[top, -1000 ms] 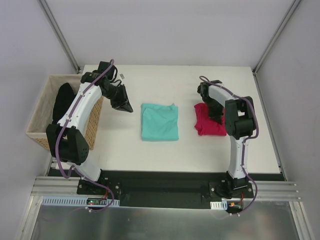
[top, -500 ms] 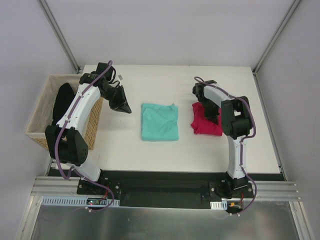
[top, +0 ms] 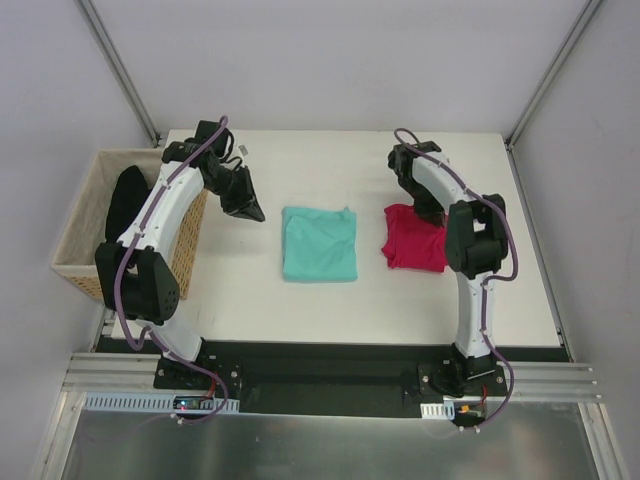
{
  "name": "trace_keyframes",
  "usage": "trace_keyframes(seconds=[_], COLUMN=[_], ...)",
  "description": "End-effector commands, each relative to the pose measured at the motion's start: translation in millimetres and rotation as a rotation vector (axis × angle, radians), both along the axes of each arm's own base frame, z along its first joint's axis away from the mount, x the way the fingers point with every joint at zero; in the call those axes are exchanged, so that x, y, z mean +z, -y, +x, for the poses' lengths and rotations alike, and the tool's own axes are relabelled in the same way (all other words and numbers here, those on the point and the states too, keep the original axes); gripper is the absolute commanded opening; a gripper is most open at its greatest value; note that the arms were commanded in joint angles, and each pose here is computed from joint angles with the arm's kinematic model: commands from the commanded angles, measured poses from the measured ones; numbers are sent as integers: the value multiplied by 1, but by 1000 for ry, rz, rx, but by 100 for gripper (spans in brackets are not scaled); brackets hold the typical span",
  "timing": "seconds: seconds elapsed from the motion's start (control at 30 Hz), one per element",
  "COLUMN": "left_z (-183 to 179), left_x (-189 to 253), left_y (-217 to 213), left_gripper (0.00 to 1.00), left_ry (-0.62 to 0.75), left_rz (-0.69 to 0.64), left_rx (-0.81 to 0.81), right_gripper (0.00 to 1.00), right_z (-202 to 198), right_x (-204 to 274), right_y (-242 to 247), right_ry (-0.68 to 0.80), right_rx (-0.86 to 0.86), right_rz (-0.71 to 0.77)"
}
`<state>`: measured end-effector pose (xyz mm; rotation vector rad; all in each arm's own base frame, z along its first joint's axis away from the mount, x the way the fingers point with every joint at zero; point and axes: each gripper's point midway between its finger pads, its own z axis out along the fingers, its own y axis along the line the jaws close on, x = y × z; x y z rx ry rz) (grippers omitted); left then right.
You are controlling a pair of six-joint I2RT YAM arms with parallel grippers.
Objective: Fold and stack the t-shirts
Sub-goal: Put the neatly folded tshirt into the corner of the board with both arms
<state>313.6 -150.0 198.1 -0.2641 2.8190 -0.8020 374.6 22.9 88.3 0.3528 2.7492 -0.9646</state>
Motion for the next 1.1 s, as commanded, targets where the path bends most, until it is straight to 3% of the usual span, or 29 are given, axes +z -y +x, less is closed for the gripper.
trace_keyframes(seconds=[0.0, 0.47, 1.07], left_z=[14, 23, 33], left_x=[15, 7, 2], left_y=[3, -10, -11], left_gripper=[8, 8, 8], left_ry=[55, 4, -34], left_rz=[-30, -4, -7], left_rx=[-26, 1, 28], right_gripper=[19, 18, 17], right_z=[12, 39, 57], right_x=[36, -17, -53], right_y=[31, 90, 56], right_ry=[67, -11, -61], right_rx=[-53, -171, -56], right_rz=[-22, 28, 111])
